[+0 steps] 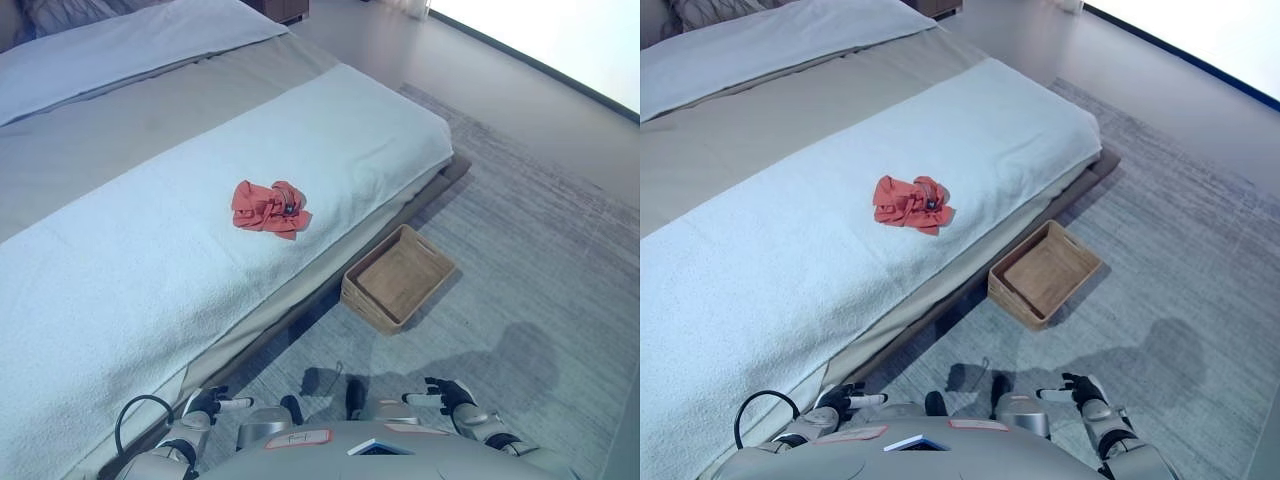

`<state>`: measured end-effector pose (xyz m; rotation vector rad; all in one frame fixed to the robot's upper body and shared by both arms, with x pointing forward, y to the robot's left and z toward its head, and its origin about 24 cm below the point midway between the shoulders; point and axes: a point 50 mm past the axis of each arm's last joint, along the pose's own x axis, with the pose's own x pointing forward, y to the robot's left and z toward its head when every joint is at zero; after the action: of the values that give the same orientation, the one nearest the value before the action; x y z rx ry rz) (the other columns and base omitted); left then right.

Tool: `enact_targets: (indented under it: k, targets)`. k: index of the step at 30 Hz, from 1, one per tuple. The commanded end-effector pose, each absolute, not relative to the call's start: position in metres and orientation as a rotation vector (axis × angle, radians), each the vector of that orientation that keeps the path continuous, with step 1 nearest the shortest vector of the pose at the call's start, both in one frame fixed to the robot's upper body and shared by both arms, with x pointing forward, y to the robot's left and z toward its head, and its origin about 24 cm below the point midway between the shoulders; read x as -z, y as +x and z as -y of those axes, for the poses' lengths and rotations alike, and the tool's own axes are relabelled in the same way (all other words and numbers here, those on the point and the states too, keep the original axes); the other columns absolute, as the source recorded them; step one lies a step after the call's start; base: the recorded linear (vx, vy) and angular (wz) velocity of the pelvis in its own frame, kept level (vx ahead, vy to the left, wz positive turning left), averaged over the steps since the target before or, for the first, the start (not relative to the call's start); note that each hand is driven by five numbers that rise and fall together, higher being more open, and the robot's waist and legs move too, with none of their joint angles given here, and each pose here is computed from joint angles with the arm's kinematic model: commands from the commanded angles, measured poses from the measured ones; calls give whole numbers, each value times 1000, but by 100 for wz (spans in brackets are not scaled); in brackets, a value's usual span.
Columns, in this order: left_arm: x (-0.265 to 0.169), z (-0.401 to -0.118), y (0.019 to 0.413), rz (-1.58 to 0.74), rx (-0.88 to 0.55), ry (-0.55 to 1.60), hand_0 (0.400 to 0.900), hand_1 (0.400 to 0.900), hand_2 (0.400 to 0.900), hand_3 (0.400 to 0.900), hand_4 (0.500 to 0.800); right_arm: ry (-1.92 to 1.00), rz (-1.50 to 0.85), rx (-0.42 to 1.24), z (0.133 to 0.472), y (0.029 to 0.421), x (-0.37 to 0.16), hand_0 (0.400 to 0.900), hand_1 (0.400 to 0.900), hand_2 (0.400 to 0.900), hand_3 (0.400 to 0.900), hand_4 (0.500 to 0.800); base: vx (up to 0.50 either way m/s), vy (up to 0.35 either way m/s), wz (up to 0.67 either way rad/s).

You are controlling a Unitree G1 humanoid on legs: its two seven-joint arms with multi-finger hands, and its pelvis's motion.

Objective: Put the clothes on the bed into the basket.

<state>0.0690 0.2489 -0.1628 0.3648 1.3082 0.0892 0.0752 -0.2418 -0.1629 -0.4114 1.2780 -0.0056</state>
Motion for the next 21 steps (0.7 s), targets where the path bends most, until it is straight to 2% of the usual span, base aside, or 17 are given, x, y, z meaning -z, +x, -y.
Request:
enact_targets:
  k: [1,7,14,21]
  targets:
    - [159,-251,92,-1268,-97,412,900,900,900,900,800,-477,-1217,84,265,106,150,900,900,900,900,800,1,-23,5]
    - [155,-256,101,-1244,-136,394,900,900,900,900,800,-477,-1182,90,266,117,147,900,900,900,900,800,54,-84,9]
    - [152,-254,116,-1203,-142,383,900,900,900,900,800,-500,-1153,135,282,125,138,900,900,900,900,800,76,-102,33]
    - [157,-257,91,-1277,-162,378,900,900,900,900,800,-517,-1163,122,281,121,140,900,900,900,900,800,328,113,-35]
